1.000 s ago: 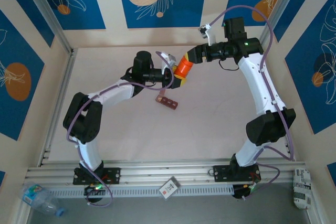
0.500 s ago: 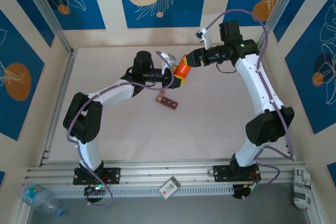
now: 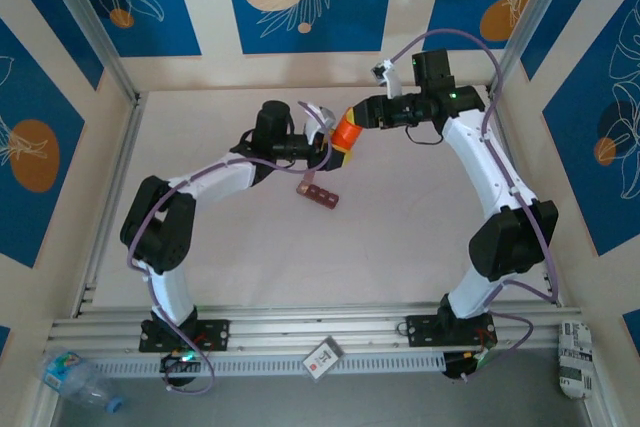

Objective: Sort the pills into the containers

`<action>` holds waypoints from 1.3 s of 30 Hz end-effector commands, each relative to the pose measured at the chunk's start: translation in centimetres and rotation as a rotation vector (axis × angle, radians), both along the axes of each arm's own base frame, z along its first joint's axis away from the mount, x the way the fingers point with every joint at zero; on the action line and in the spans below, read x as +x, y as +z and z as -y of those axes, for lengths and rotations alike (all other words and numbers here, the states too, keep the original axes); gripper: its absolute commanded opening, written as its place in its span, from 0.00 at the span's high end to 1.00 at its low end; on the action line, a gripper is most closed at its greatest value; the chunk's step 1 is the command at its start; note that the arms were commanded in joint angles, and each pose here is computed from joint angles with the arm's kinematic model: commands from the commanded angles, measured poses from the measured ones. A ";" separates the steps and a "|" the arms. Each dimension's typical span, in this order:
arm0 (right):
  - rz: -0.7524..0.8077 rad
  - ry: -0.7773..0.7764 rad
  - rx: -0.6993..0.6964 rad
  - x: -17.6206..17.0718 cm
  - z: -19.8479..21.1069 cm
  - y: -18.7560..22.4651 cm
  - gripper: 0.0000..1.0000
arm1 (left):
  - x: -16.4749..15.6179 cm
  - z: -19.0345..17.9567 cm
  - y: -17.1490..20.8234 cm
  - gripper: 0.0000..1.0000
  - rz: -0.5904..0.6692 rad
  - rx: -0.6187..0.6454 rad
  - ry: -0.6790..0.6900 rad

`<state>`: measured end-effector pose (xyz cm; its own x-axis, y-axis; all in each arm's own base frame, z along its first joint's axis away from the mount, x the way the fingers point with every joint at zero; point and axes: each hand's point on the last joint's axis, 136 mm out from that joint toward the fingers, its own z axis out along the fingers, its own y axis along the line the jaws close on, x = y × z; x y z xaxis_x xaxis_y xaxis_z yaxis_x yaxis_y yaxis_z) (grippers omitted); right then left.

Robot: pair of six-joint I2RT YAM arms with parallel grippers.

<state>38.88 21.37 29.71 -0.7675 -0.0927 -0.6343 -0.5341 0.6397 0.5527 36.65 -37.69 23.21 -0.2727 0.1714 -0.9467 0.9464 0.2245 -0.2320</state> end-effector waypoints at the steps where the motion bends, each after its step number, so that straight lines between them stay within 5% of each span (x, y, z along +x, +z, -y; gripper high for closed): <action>1: -0.131 -0.118 -0.027 -0.5 -0.5 -3.3 0.67 | 0.5 -0.2 6.6 1.00 0.285 -0.054 0.115; 7: -0.210 -0.268 -0.018 -0.5 -1.7 -6.1 0.67 | -0.1 0.9 6.9 1.00 0.452 -0.017 0.222; 20: -0.231 -0.333 0.016 -0.1 -1.6 -5.1 0.65 | -0.1 1.4 6.1 1.00 0.437 -0.031 0.240; 28: -0.197 -0.353 0.114 1.5 0.6 -0.3 0.45 | 0.8 0.9 5.3 1.00 0.389 -0.032 0.246; 35: -0.095 -0.315 0.166 1.2 2.9 5.7 0.17 | 1.4 0.0 4.8 1.00 0.321 -0.053 0.216; 39: -0.039 -0.260 0.150 0.8 3.5 6.9 0.14 | 1.1 -0.3 5.0 1.00 0.272 -0.090 0.148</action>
<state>41.57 17.59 35.32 -0.7707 0.2761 -0.5743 -0.2608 0.6856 0.6796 38.41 -37.48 23.78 -0.0743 0.1586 -0.9845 0.9011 0.4337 0.0019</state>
